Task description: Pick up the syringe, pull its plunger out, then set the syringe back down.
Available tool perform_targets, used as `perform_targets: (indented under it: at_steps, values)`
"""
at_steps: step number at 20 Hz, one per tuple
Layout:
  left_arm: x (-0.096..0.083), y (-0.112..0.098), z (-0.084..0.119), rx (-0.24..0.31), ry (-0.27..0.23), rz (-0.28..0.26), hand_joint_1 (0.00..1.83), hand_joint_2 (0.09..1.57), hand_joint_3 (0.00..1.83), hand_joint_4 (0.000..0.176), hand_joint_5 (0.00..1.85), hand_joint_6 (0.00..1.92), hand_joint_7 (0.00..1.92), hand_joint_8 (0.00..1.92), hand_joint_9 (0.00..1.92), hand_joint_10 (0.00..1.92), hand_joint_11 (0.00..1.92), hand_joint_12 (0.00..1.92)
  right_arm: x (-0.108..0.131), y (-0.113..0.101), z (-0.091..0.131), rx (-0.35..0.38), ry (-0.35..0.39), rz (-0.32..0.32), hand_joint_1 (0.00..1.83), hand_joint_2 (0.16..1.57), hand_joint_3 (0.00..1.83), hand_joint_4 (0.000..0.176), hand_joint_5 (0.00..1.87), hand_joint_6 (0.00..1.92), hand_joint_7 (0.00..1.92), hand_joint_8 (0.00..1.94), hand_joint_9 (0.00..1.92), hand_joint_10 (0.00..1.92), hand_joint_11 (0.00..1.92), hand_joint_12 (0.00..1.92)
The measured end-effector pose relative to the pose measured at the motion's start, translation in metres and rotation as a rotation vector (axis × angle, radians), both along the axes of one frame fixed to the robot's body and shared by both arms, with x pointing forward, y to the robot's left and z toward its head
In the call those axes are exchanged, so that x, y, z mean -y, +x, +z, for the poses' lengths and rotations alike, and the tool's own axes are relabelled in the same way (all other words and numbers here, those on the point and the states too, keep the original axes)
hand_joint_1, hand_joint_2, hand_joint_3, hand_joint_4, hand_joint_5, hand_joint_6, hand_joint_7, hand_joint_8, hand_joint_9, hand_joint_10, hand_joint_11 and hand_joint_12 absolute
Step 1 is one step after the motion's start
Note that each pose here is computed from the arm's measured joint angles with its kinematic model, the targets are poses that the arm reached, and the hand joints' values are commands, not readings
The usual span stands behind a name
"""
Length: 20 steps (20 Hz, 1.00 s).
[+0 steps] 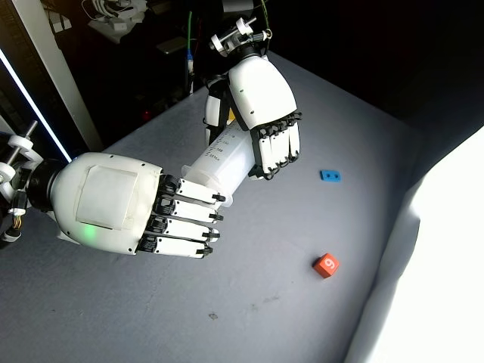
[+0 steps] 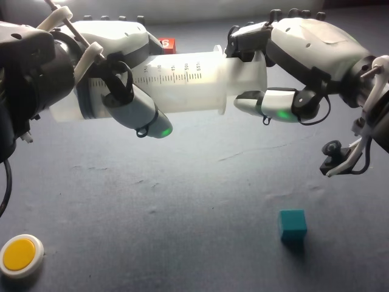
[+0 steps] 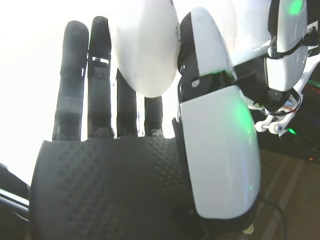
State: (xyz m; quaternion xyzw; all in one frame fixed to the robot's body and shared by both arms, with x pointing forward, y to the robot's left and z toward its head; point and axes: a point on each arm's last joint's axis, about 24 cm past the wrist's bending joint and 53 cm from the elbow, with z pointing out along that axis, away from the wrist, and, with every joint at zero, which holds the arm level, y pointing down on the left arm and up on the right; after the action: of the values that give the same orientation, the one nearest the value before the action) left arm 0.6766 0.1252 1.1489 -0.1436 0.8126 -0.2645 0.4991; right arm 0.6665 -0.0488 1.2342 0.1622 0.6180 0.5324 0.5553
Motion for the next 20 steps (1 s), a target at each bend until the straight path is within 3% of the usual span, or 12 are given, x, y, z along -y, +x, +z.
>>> perform_targets:
  at_steps: [4, 7, 15, 17, 20]
  values:
    - [0.001, 0.0, 0.0, -0.001, -0.003, -0.003, 1.18, 1.3, 0.0, 0.0, 0.63, 1.28, 0.71, 1.69, 0.58, 1.56, 0.42, 1.71, 0.004, 0.001, 0.0, 0.003, 0.0, -0.007, 1.34, 1.22, 0.0, 0.0, 0.79, 1.19, 0.78, 1.32, 0.68, 1.53, 0.41, 1.41]
    - [0.004, -0.001, 0.0, -0.005, -0.015, -0.012, 1.16, 1.3, 0.0, 0.0, 0.6, 1.38, 0.74, 1.6, 0.61, 1.39, 0.43, 1.62, 0.012, 0.0, 0.001, 0.005, -0.009, -0.016, 1.34, 1.22, 0.0, 0.0, 0.78, 1.19, 0.78, 1.33, 0.68, 1.52, 0.41, 1.4]
    - [0.016, -0.004, 0.002, -0.012, -0.045, -0.045, 1.17, 1.28, 0.0, 0.0, 0.65, 1.31, 0.75, 1.59, 0.63, 1.42, 0.44, 1.67, 0.046, -0.007, 0.009, 0.002, -0.041, -0.051, 1.34, 1.21, 0.0, 0.0, 0.8, 1.17, 0.8, 1.32, 0.67, 1.51, 0.39, 1.41]
    - [0.016, -0.004, 0.003, -0.011, -0.048, -0.046, 1.14, 1.3, 0.0, 0.0, 0.6, 1.42, 0.73, 1.56, 0.61, 1.36, 0.43, 1.6, 0.051, -0.01, 0.011, 0.001, -0.047, -0.055, 1.34, 1.22, 0.0, 0.0, 0.8, 1.18, 0.78, 1.33, 0.67, 1.52, 0.39, 1.4]
    - [0.018, -0.005, 0.003, -0.012, -0.053, -0.053, 1.16, 1.28, 0.0, 0.0, 0.62, 1.35, 0.76, 1.57, 0.63, 1.38, 0.44, 1.6, 0.065, -0.015, 0.013, 0.001, -0.064, -0.073, 1.34, 1.22, 0.0, 0.0, 0.79, 1.19, 0.78, 1.34, 0.66, 1.54, 0.39, 1.4]
